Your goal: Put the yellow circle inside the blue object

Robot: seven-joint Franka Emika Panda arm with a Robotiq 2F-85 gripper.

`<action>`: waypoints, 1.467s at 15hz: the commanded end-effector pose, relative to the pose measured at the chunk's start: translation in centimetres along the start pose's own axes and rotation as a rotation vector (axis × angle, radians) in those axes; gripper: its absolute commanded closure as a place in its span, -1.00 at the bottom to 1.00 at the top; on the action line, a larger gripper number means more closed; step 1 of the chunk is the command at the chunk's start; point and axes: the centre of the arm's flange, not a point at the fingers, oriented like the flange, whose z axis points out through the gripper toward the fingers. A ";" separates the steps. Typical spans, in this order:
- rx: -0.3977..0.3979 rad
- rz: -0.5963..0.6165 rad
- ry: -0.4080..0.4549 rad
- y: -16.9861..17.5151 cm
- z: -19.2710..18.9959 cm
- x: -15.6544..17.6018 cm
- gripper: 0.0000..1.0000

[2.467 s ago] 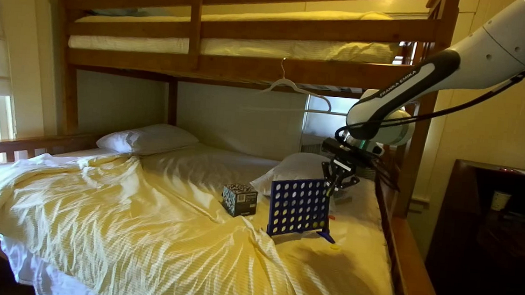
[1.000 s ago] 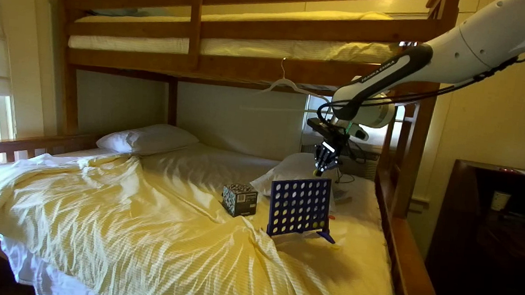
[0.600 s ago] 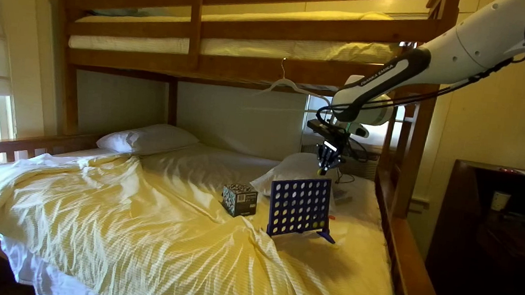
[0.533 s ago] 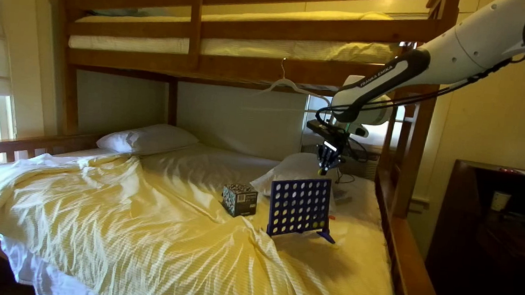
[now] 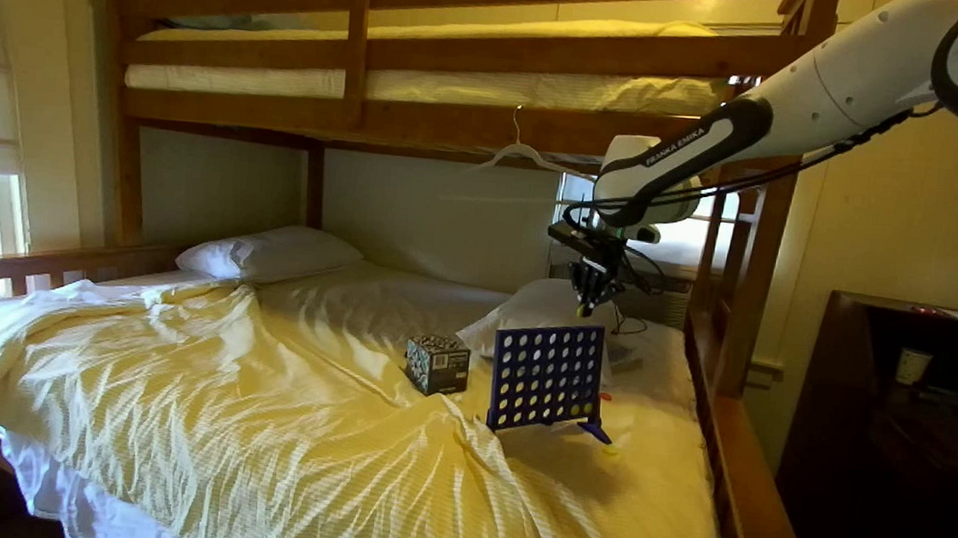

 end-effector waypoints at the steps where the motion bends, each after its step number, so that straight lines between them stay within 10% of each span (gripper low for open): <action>1: -0.011 -0.019 0.023 -2.0 -0.1 -1.1 0.96; 22: -0.105 -0.012 0.063 -3.6 2.6 -2.4 0.96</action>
